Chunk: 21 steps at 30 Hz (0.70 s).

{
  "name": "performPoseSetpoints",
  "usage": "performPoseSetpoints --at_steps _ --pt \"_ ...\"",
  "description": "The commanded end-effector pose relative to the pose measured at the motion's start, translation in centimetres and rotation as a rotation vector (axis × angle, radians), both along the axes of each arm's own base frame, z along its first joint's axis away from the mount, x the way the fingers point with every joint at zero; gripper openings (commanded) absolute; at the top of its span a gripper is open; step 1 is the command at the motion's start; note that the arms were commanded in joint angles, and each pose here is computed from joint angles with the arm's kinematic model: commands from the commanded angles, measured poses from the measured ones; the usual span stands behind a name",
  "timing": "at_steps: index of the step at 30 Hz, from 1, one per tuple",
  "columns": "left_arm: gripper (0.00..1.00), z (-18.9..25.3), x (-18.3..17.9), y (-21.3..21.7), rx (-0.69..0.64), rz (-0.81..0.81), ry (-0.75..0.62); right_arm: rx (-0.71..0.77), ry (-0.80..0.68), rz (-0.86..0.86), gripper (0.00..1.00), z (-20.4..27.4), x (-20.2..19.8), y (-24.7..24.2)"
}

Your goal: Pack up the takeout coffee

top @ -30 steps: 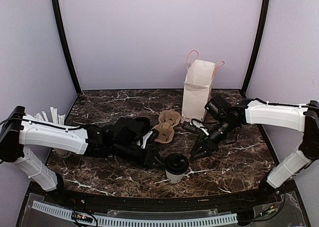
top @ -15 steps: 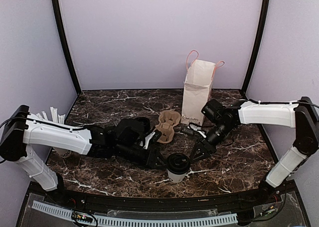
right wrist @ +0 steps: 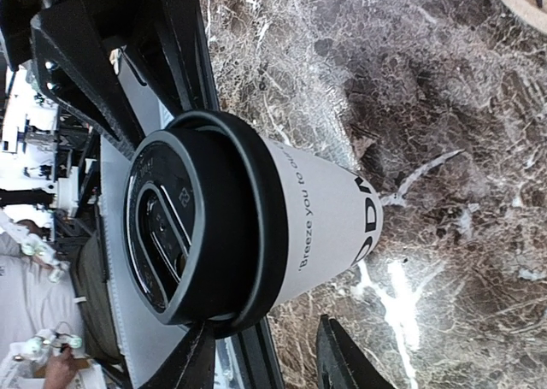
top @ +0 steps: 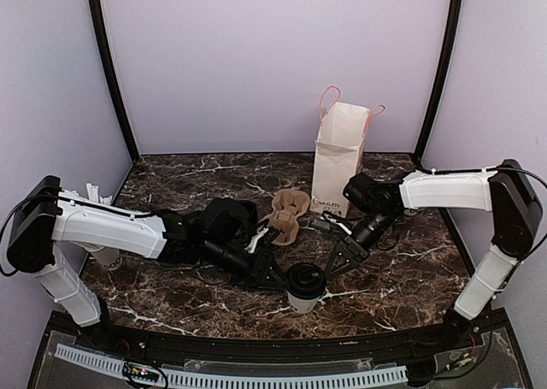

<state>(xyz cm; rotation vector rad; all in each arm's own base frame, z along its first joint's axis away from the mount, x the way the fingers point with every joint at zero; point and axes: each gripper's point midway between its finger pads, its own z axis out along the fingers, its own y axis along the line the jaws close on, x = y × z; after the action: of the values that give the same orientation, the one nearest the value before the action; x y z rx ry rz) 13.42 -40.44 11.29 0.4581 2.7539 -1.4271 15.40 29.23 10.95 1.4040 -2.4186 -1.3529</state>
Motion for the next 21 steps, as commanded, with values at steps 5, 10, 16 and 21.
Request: performPoseSetpoints --at_steps 5,10,16,21 --pt "0.28 -12.4 -1.2 6.5 0.435 0.106 0.207 -0.189 0.014 -0.004 0.4 -5.9 0.7 -0.8" --pt "0.28 -13.5 -1.2 7.5 0.495 0.114 0.192 -0.232 0.03 -0.007 0.39 -7.1 0.8 -1.1" --pt "0.3 -9.7 1.8 5.0 0.398 0.101 0.024 -0.349 -0.028 -0.04 0.35 -9.5 1.9 -2.5" --pt "0.3 -8.8 2.4 4.7 0.39 0.106 -0.016 -0.474 -0.021 -0.042 0.33 -12.0 1.9 -4.1"
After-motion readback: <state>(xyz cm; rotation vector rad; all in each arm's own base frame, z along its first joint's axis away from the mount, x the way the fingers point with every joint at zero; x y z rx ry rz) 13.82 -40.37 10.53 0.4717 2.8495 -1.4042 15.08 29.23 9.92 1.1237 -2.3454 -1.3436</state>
